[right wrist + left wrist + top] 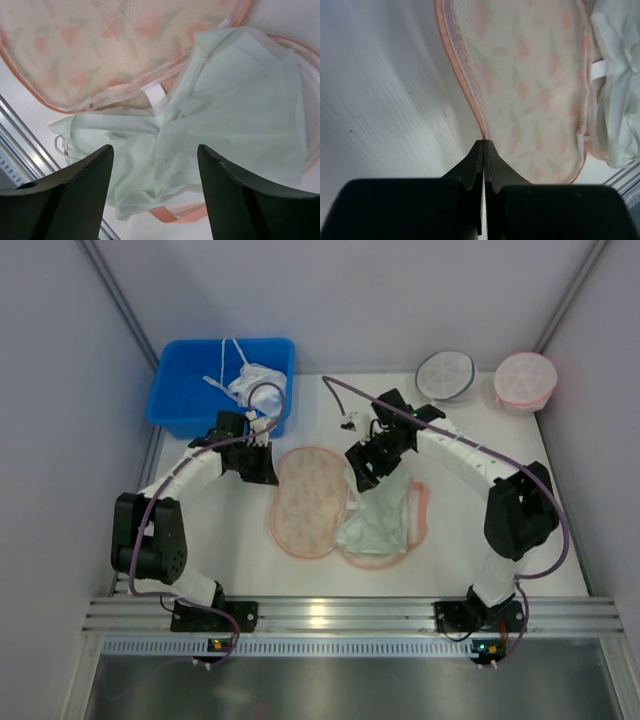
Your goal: Place the bra in the laundry bag and zip it closed
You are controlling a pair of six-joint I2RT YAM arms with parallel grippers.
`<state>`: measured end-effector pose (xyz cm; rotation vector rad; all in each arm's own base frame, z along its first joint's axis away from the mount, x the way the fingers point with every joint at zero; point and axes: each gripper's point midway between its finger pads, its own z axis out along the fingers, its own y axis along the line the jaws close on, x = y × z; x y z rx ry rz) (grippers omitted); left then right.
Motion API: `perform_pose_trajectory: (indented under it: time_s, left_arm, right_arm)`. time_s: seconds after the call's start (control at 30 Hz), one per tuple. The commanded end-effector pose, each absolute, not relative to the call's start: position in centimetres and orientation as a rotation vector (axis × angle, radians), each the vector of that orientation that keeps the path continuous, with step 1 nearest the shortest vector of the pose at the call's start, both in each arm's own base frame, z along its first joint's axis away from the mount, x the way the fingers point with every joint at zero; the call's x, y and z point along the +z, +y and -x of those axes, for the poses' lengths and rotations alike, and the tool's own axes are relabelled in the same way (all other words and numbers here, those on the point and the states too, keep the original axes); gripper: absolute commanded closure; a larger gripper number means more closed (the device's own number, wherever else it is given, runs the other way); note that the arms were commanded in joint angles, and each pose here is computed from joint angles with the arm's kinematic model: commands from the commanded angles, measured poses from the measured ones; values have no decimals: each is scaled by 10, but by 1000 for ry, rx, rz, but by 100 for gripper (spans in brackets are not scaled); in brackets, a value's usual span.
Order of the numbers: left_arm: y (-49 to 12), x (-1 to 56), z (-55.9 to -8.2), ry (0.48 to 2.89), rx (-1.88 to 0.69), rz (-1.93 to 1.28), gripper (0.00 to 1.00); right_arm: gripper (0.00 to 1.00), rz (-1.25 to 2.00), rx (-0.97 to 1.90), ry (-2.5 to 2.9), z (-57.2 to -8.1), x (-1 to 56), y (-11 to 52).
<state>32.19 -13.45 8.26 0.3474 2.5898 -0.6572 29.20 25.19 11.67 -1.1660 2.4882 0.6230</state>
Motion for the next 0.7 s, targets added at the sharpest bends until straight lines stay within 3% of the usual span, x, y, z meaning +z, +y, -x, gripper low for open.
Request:
perform_pose_trajectory:
  time_s: [0.0,0.13,0.27,0.47,0.67]
  left_arm:
    - [-148,130,-329,2430,-748,-413,100]
    - [-160,157,-331,2359,-832,-429,100]
    - [-185,193,-333,2266,-936,-496,100]
    - [-256,236,-326,2187,-1115,-640,100]
    - [-341,219,-312,2247,-1307,-704,100]
  right_arm:
    - [30,1088,681,2377,-305,167,245]
    - [30,916,741,2429,-313,176,204]
    - [33,750,729,2562,-311,146,146]
    - [50,643,732,2718,-279,102,91]
    - [63,632,746,2827,-252,69,79]
